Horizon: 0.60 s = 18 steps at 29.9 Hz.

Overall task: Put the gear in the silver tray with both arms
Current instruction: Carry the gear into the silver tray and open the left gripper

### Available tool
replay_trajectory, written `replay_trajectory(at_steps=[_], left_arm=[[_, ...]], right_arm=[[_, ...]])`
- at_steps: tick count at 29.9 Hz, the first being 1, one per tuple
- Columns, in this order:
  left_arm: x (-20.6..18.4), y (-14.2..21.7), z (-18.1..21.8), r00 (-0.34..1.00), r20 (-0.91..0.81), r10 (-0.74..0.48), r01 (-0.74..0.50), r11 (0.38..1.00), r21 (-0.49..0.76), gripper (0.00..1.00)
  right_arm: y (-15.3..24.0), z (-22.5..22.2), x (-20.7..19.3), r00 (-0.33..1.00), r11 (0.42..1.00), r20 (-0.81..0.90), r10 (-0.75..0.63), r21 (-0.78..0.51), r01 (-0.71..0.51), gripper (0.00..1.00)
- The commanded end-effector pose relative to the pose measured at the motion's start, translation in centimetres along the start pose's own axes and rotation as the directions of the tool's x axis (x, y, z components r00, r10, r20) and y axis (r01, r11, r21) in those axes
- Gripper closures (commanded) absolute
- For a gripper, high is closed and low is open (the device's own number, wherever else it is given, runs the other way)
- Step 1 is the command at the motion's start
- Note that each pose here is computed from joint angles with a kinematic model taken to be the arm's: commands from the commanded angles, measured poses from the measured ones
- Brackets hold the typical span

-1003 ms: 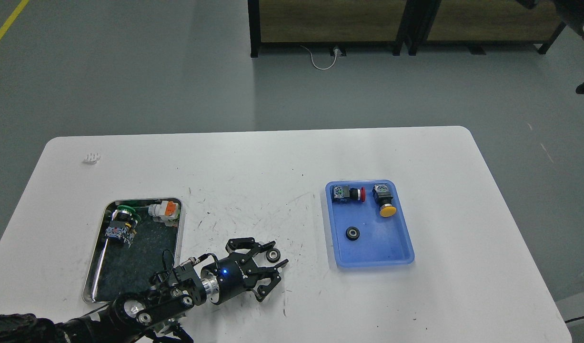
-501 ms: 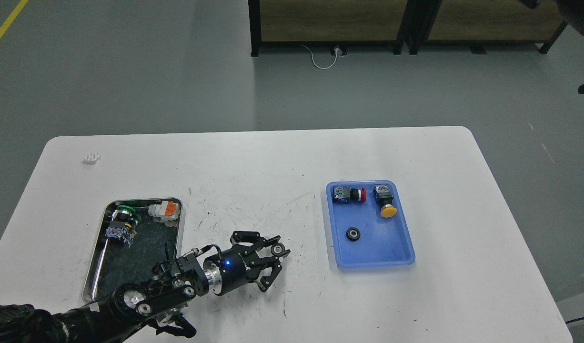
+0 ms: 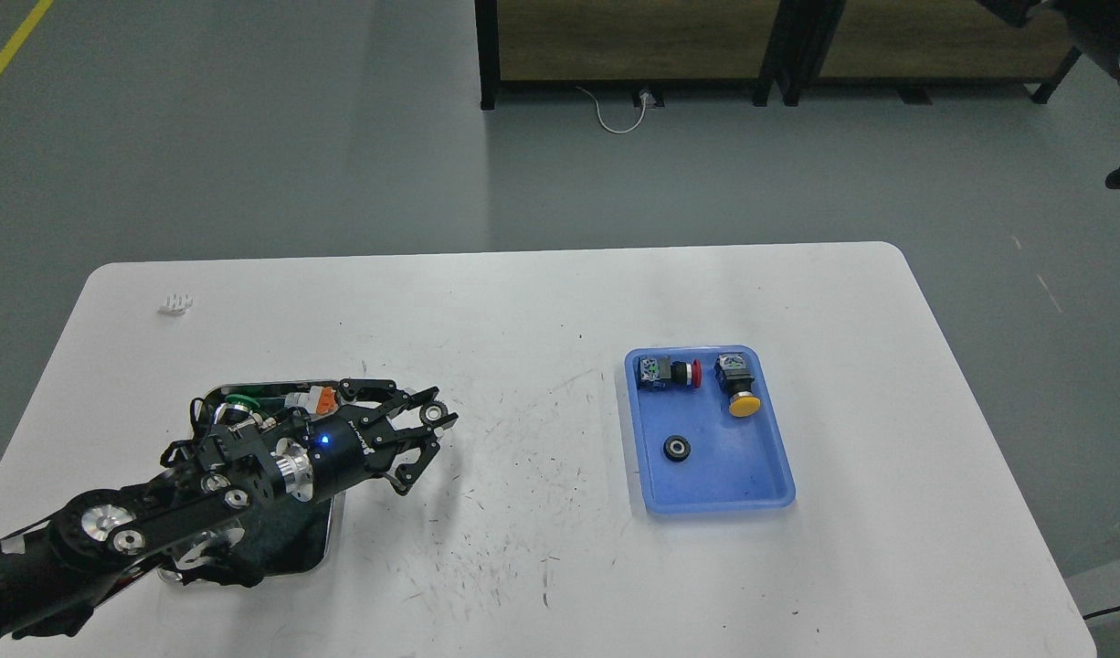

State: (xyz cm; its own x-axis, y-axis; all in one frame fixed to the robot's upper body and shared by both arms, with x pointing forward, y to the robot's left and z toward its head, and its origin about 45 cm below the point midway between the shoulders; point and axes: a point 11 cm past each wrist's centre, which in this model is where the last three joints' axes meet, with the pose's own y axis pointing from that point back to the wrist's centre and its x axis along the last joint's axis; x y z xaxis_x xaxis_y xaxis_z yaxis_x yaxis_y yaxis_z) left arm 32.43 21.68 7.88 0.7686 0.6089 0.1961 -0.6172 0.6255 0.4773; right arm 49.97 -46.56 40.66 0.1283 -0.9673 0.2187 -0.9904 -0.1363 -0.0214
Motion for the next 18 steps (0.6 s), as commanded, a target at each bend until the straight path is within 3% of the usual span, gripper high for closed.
replay_trajectory(at_steps=[1, 8, 18], left_arm=[[1.5, 2.3, 0.1, 1.0, 0.008, 0.015, -0.015, 1.0, 0.005, 0.71], [3.3, 6.2, -1.8, 0.999, 0.009, 0.05, -0.051, 0.997, 0.051, 0.71], [2.0, 9.4, -6.3, 0.996, -0.047, 0.077, -0.069, 0.986, 0.149, 0.71]], right_arm=[[0.0, 0.2, 0.0, 1.0, 1.0, 0.0, 0.002, -0.003, -0.002, 0.0], [0.0, 0.2, 0.0, 1.0, 1.0, 0.0, 0.004, -0.004, -0.004, 0.0], [-0.1, -0.1, 0.1, 1.0, 1.0, -0.027, 0.004, -0.012, -0.004, 0.0]])
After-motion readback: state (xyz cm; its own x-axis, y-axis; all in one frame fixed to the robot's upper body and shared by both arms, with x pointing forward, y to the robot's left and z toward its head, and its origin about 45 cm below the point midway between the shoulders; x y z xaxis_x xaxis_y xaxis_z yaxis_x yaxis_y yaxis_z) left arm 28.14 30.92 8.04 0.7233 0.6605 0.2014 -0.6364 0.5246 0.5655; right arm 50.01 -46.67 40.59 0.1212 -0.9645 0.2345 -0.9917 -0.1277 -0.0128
